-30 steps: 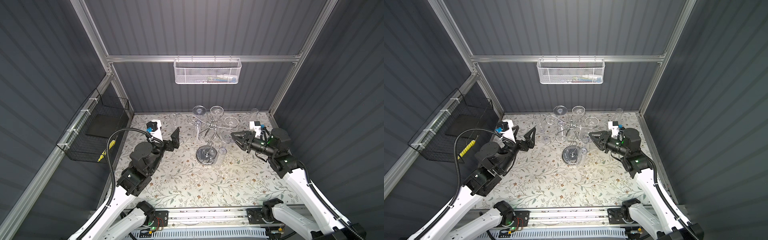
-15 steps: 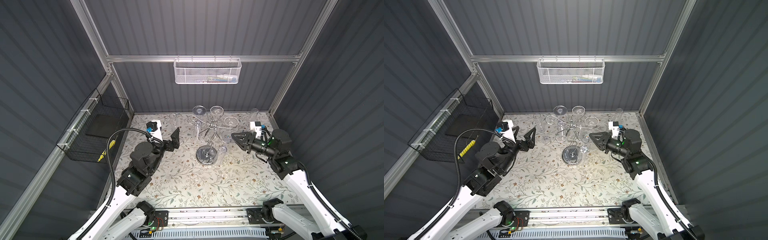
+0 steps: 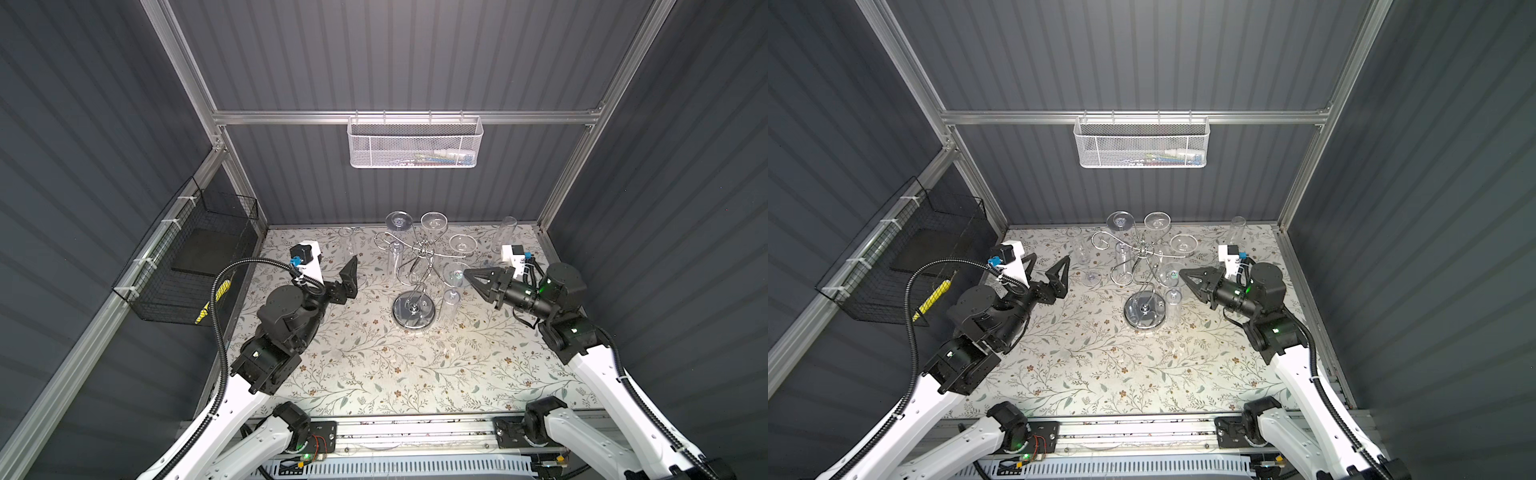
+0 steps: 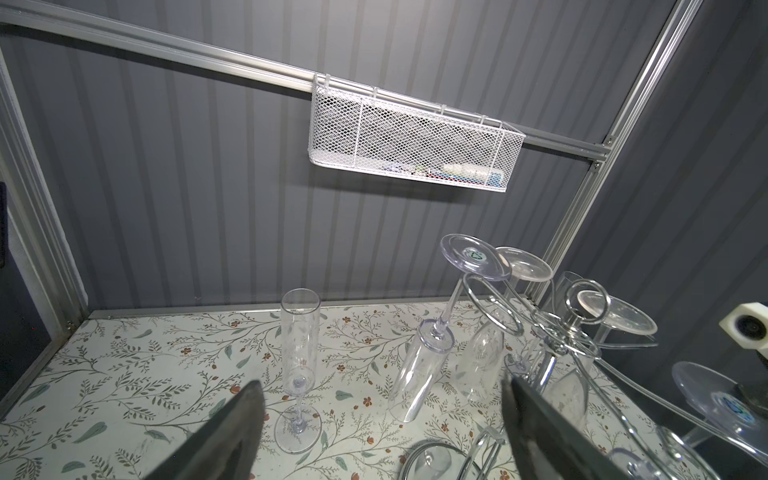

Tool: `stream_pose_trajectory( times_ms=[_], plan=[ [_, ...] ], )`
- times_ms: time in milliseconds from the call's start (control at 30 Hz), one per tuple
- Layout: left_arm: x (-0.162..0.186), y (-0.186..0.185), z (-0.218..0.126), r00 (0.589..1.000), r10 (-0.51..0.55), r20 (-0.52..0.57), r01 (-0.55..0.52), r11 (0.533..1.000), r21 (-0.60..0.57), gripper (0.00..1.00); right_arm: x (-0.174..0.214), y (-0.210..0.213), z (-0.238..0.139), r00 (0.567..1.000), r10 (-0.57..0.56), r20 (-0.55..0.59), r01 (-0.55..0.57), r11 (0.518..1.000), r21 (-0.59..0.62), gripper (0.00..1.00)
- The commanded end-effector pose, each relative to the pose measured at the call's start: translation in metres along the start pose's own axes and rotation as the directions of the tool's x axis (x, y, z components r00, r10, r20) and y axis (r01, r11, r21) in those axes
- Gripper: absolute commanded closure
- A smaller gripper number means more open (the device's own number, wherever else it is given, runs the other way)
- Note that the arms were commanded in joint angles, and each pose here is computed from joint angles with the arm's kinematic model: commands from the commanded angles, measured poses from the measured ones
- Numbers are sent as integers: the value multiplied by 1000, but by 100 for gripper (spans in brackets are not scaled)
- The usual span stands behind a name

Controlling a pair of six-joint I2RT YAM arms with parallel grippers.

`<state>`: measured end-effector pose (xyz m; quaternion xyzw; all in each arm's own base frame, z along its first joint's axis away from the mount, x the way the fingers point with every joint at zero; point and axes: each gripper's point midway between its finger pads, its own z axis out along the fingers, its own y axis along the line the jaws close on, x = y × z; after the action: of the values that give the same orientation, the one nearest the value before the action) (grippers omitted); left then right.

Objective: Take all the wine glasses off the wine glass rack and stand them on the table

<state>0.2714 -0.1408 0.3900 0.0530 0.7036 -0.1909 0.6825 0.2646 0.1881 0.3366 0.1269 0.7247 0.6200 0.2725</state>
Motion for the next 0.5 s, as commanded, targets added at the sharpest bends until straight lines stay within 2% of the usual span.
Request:
stream_pose_trajectory(
  times_ms=[0, 133, 467],
  plan=[
    [-7, -4, -3, 1000, -21, 10, 21, 1000, 18, 9, 1, 6, -1, 1000, -28, 6, 28, 999, -26, 90],
    [-8, -4, -3, 1000, -27, 10, 27, 999, 19, 9, 0, 6, -1, 1000, -15, 11, 16, 999, -41, 100],
    [-9, -5, -4, 999, -34, 11, 34, 999, 23, 9, -4, 21, -6, 998, 38, 47, -33, 993, -114, 100]
  ],
)
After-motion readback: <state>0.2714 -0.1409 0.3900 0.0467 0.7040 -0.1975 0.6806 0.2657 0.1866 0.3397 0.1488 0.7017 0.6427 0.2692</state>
